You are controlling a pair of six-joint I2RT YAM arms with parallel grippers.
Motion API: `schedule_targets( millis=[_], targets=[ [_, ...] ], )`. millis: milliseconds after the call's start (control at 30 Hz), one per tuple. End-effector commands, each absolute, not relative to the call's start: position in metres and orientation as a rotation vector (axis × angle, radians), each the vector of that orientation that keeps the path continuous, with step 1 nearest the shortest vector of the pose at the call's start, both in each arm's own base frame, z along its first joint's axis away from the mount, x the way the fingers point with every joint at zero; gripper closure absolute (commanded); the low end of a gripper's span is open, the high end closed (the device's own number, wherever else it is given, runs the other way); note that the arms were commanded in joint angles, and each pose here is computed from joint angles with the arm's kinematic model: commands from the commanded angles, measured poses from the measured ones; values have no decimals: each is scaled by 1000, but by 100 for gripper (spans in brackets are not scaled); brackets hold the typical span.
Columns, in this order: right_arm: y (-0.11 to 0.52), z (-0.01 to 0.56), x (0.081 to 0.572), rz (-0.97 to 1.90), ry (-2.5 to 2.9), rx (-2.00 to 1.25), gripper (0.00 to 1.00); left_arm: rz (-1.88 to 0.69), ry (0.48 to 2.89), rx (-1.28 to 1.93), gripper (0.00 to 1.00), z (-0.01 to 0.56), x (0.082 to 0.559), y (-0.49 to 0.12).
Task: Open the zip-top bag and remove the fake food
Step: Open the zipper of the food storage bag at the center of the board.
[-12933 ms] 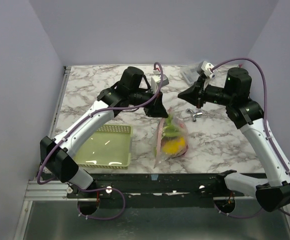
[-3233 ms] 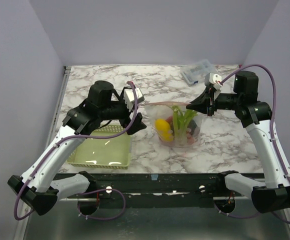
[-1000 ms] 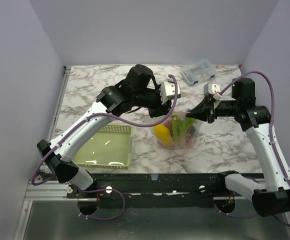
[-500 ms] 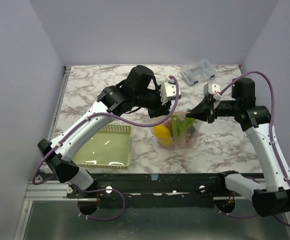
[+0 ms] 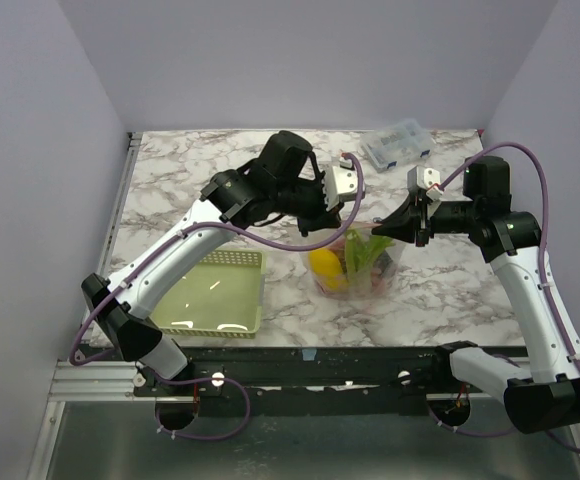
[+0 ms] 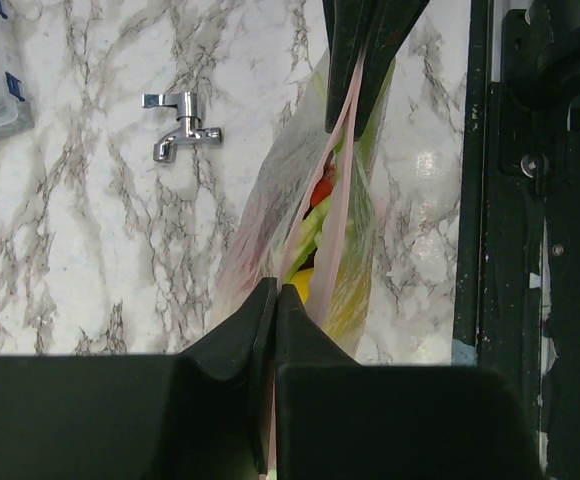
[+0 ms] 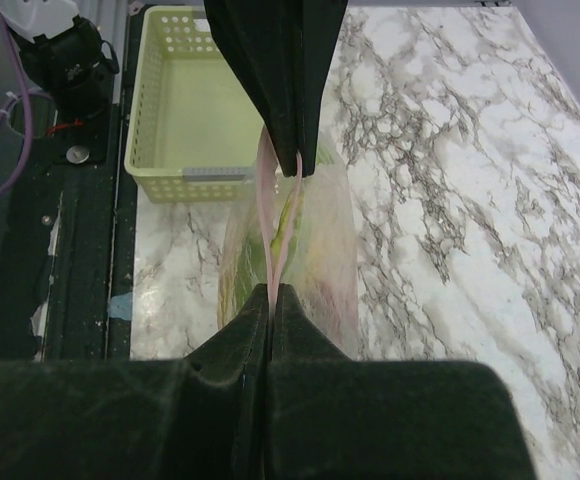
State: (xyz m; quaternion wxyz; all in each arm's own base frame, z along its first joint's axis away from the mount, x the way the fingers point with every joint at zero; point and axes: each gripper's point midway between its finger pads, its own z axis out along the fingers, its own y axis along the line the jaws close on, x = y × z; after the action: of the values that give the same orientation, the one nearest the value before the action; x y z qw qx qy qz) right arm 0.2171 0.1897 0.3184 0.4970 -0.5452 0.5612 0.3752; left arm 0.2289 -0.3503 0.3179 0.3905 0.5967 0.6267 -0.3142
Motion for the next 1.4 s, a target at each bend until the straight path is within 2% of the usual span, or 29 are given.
schedule_targets(
  millis=[0,433,833,967,1133,1300,1367],
  targets=[
    [190,321,213,909,1326,-1326,100,-772,1574,1496,100,332,233,-350],
    [185,315,225,838,1380,-1284,100,-699,1511,1387,100,362,251,-353],
    [182,336,297,694,1436,-1237,100,-498,1404,1191,100,409,306,-362],
    [180,326,309,653,1449,-1227,100,-461,1375,1159,100,412,315,-364],
    [173,279,295,631,1487,-1298,100,-506,1349,1208,100,384,306,-377],
    [169,228,247,730,1539,-1378,99,-601,1372,1283,100,332,276,-390],
    [169,219,224,803,1561,-1395,91,-648,1404,1294,100,313,263,-390]
  ],
)
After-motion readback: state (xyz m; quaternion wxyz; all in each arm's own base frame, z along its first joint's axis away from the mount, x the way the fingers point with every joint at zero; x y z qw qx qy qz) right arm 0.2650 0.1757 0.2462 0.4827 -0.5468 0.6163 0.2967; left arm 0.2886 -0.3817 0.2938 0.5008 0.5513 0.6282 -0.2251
